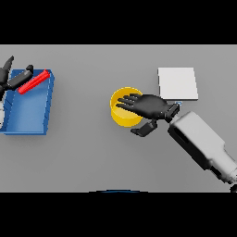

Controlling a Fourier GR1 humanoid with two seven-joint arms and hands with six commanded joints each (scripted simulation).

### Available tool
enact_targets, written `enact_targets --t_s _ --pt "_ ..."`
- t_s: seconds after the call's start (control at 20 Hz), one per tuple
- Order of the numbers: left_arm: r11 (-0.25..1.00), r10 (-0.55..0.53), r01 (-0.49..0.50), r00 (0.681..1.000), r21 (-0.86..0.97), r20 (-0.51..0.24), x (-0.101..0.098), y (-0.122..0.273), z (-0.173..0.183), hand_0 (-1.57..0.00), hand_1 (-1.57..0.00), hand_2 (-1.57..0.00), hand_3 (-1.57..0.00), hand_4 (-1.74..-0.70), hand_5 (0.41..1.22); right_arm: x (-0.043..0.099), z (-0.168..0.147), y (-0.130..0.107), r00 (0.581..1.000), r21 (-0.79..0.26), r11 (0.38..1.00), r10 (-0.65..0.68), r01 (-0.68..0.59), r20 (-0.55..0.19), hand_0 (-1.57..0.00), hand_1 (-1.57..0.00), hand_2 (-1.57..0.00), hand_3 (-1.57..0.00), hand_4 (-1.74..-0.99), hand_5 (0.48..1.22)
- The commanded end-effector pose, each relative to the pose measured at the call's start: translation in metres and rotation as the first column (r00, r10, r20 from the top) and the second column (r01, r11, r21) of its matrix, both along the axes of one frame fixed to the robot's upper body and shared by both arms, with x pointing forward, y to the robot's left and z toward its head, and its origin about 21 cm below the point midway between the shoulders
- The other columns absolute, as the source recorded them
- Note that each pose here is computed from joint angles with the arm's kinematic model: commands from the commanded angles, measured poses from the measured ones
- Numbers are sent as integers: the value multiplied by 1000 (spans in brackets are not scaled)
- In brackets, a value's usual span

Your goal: Pick up the red beaker and tilt it to pour out 1 green nut into yellow bowl. Pick up the yellow bowl and place it on the metallic measuring scale.

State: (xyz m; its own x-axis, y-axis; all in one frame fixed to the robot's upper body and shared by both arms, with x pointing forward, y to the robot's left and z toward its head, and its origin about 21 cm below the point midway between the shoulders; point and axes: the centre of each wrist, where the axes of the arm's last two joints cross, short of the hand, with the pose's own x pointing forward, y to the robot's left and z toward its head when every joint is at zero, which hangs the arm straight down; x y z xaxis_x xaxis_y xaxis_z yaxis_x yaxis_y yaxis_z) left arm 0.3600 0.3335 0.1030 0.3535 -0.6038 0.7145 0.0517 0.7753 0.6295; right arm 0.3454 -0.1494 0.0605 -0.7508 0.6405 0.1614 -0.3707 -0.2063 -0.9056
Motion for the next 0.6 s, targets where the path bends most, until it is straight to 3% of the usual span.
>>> enact_targets --t_s 0.0,0.35,0.55 --pt "1000 6 -6 1000 -1 -2 0 1 0 1 1 1 1 -806 700 1 -3 2 1000 -24 1000 6 -6 -6 1 1 1 1 -1162 667" --pt "1000 -4 4 1000 12 -10 1 3 -1 1 1 1 1 -797 704 17 -14 17 999 -151 988 8 -15 -51 1 1 1 -8 -1186 684" --pt "1000 9 -9 1000 24 -15 4 7 1 1 1 1 1 -789 714 18 -18 19 998 -151 988 2 -12 -63 1 -15 -37 -77 -1234 770"
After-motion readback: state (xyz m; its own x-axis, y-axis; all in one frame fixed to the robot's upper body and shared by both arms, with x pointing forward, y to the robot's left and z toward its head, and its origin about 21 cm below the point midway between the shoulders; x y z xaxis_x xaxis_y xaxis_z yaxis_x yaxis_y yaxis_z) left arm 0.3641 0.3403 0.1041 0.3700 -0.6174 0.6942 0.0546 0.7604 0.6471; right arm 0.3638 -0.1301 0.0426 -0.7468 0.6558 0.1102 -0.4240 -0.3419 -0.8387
